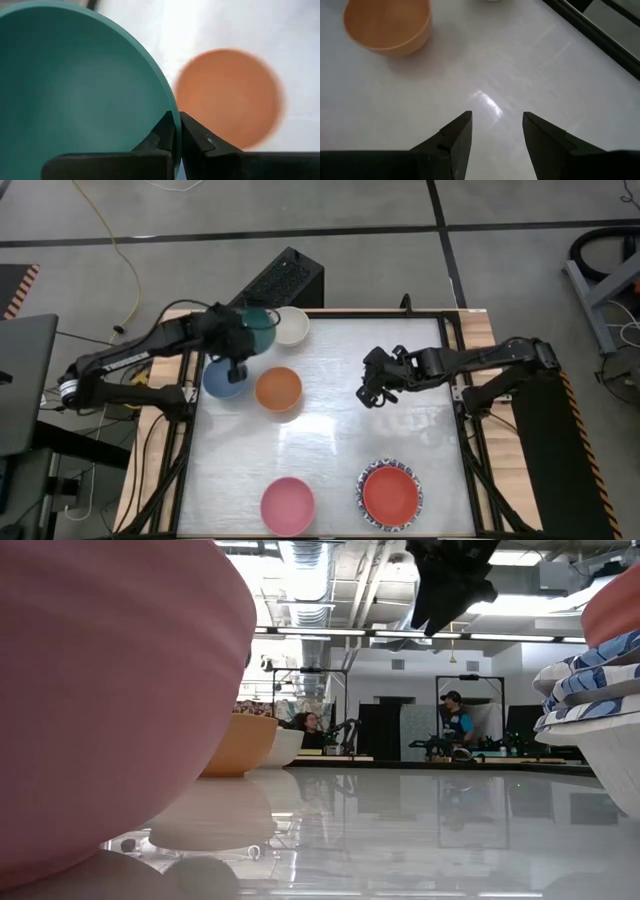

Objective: Nest bowls inside each other
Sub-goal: Stack the green bowl on top of the other orange bowl

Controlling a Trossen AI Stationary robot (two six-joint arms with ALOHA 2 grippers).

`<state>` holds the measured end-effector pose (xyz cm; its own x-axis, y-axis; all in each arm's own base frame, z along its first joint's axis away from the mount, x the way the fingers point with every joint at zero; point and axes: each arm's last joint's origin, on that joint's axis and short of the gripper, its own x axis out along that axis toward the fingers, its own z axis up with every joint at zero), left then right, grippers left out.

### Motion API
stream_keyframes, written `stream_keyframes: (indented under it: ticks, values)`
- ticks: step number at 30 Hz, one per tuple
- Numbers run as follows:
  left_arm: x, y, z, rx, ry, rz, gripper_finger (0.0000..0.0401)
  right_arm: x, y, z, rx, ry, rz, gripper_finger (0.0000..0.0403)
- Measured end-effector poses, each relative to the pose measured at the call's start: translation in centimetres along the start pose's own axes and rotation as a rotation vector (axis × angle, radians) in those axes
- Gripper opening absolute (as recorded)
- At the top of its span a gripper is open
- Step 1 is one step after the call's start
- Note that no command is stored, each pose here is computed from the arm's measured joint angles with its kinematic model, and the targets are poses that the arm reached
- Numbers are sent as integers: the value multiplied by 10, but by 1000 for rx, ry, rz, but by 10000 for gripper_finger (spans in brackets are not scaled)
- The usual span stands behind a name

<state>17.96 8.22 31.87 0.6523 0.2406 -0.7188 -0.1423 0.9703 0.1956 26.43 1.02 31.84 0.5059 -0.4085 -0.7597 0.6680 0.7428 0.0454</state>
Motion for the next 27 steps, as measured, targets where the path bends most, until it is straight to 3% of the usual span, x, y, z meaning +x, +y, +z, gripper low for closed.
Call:
stream_keyframes:
  ticks: [7,15,27]
  values:
    - [-4,-32,9,348,-70,-131,0,4,-3,9,51,-9,45,195]
    - [2,-60,15,786,-101,-197,0,6,-1,21,114,-58,144,195]
    - [35,-102,19,1249,37,-170,0,0,-8,48,192,-127,249,195]
